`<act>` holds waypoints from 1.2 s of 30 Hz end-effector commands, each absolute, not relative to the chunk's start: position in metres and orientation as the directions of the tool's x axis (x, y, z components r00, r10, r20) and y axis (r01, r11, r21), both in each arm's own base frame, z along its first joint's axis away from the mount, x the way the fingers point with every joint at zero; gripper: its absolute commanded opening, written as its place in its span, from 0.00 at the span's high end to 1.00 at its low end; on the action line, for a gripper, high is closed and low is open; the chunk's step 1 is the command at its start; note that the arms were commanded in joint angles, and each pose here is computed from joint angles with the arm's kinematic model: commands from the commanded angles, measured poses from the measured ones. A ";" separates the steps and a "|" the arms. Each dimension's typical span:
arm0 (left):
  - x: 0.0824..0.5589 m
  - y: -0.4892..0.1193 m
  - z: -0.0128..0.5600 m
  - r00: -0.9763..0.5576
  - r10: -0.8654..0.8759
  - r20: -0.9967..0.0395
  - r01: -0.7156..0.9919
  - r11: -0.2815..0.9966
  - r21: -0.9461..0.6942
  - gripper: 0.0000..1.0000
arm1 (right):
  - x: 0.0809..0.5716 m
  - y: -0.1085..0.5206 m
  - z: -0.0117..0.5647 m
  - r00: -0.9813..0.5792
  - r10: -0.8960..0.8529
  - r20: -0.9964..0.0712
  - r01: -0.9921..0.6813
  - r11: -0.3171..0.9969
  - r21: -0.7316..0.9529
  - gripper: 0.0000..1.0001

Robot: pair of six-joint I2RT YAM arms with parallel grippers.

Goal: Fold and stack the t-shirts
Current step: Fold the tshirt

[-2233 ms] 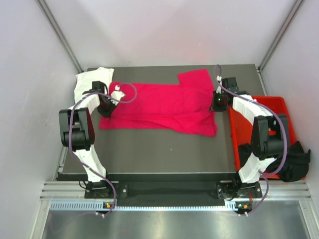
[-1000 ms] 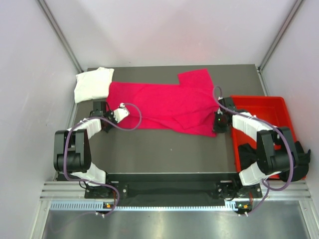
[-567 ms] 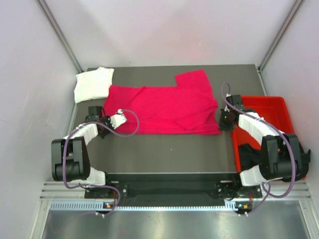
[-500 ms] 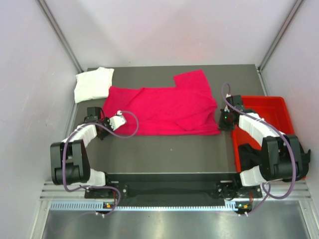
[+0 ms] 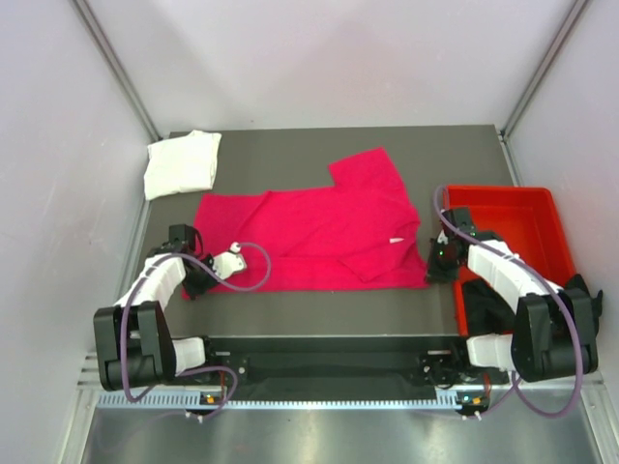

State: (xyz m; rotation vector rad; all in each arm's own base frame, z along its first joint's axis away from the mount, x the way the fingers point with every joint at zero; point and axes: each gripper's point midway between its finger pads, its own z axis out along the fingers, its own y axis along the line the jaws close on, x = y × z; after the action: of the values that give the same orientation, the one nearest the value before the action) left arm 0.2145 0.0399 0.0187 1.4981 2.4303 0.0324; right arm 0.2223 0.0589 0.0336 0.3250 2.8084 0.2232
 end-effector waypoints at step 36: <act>0.271 -0.313 0.082 0.093 0.777 -0.622 0.951 0.116 0.287 0.31 | 0.331 0.113 0.064 -0.832 0.312 -0.459 0.112 0.904 0.413 0.92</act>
State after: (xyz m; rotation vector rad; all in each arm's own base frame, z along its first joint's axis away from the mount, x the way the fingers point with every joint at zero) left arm 0.2559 -0.2839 0.0873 1.7495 1.7652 -0.3748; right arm 0.2975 0.0998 0.0323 0.3048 2.6737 0.4323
